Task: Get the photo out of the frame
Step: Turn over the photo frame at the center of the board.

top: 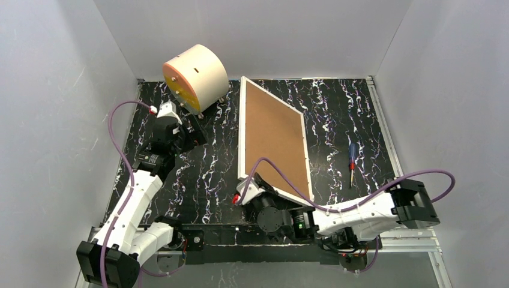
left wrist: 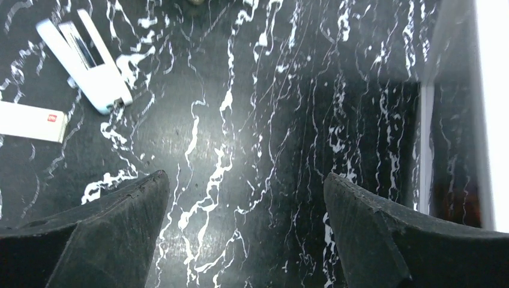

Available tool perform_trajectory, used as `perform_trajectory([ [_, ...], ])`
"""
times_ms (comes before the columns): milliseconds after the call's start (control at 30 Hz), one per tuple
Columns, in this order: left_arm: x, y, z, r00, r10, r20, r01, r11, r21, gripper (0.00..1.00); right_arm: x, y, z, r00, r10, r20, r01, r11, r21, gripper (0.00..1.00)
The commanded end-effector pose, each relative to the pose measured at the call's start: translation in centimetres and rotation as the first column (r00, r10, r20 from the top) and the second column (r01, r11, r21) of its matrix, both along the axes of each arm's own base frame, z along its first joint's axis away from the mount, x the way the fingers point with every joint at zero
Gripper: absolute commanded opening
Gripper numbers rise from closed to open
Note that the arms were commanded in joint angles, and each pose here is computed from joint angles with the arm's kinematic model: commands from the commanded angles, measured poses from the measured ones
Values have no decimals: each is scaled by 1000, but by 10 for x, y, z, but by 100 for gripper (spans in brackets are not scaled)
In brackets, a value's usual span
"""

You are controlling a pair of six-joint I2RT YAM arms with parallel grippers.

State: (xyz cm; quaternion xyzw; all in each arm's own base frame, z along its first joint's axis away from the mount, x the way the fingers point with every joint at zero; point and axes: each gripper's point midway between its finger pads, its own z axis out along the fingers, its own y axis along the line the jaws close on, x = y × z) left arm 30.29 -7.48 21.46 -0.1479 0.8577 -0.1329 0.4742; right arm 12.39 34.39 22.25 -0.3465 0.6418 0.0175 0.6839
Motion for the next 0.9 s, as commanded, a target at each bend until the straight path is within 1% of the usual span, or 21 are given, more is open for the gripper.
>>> perform_trajectory([
  [0, -8, -5, -15, 1000, -8, -20, 7, 999, -52, 98, -20, 24, 18, 957, 125, -263, 0, 903, 430, 1],
  [200, -14, -15, -33, 998, -47, -46, 42, 994, -98, 98, -32, 27, 55, 926, 258, -276, -59, 820, 569, 1],
  [367, -18, -27, -48, 994, -84, -64, 73, 985, -159, 98, -35, 14, 91, 910, 343, -235, -92, 716, 692, 1],
  [500, -21, -32, -59, 992, -103, -79, 87, 979, -185, 98, -36, -5, 109, 895, 401, -196, -105, 615, 781, 1],
  [667, -23, -38, -69, 987, -128, -94, 106, 973, -206, 98, -27, -34, 105, 895, 384, -226, -17, 537, 843, 1],
  [733, -23, -41, -73, 985, -140, -103, 115, 970, -216, 99, -22, -44, 90, 895, 350, -277, 54, 532, 845, 1],
  [867, -23, -46, -81, 980, -161, -120, 129, 963, -238, 98, -15, -59, 63, 873, 318, -370, 186, 483, 856, 1],
])
